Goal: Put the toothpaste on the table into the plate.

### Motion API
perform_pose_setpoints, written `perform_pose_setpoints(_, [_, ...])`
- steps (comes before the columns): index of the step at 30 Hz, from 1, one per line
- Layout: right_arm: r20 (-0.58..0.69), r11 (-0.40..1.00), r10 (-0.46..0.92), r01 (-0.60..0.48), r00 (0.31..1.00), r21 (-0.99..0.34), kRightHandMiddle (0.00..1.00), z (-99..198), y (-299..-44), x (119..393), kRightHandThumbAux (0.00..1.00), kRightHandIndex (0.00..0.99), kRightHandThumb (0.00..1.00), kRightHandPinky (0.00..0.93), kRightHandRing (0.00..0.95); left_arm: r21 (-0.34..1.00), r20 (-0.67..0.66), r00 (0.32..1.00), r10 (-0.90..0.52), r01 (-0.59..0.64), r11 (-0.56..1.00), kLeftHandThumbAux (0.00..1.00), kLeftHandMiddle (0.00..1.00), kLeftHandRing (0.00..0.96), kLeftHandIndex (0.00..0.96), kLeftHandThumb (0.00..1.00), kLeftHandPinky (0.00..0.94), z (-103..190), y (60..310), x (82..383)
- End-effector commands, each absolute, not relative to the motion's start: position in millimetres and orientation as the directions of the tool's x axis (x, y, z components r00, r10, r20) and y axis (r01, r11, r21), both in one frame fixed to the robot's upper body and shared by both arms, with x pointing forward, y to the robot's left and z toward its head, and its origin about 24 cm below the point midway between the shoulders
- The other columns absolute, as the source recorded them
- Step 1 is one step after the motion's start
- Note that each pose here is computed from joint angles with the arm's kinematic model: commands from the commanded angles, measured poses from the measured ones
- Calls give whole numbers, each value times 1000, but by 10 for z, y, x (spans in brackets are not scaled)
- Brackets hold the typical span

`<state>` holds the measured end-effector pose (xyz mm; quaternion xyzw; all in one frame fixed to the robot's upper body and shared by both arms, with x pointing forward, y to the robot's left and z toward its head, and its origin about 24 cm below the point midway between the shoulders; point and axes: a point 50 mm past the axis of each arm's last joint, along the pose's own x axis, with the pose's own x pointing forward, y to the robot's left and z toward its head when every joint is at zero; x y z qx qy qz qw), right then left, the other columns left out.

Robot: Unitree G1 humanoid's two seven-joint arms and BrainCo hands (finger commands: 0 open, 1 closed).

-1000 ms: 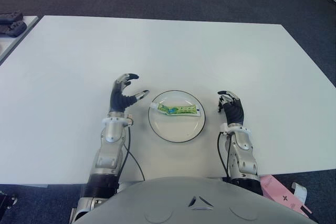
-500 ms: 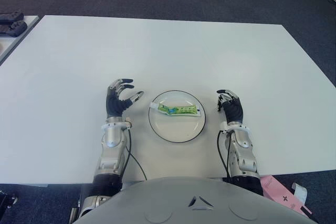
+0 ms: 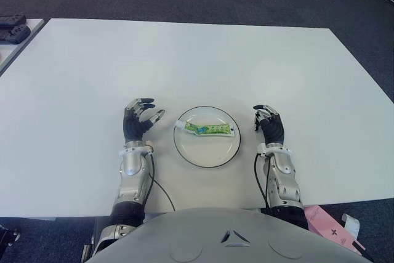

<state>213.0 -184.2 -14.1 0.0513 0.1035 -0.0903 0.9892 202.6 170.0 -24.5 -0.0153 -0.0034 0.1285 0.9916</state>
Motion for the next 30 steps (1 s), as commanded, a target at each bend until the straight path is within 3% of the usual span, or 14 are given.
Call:
perform_pose_setpoints(1, [-302, 977, -177, 205, 937, 62, 809, -300, -1863, 2039, 725, 438, 704, 806, 806, -49, -22, 971, 238, -239, 970, 998, 456, 452, 460, 19, 451, -301, 1715, 2005])
perform_pose_setpoints(16, [-298, 981, -154, 182, 942, 70, 806, -286, -1845, 2050, 726, 438, 703, 799, 803, -125, -93, 977, 192, -203, 971, 998, 502, 492, 485, 64, 495, -394, 1693, 1930])
perform_pose_setpoints(19, [-299, 981, -148, 177, 943, 75, 801, -285, -1838, 2049, 726, 438, 702, 797, 798, -140, -105, 978, 181, -195, 971, 812, 511, 501, 447, 490, 499, -414, 1679, 1911])
perform_pose_setpoints(21, [-299, 982, -141, 172, 944, 80, 799, -284, -1834, 2049, 725, 437, 703, 798, 796, -141, -112, 978, 178, -193, 971, 767, 516, 505, 438, 592, 501, -421, 1668, 1900])
perform_pose_setpoints(25, [-294, 983, -126, 159, 947, 92, 795, -279, -1825, 2047, 725, 437, 703, 801, 794, -138, -126, 977, 171, -187, 972, 729, 525, 513, 432, 676, 505, -434, 1652, 1877])
perform_pose_setpoints(30, [-291, 984, -117, 151, 950, 95, 793, -278, -1822, 2046, 725, 437, 703, 799, 792, -134, -125, 980, 155, -172, 976, 721, 539, 521, 431, 692, 514, -436, 1649, 1863])
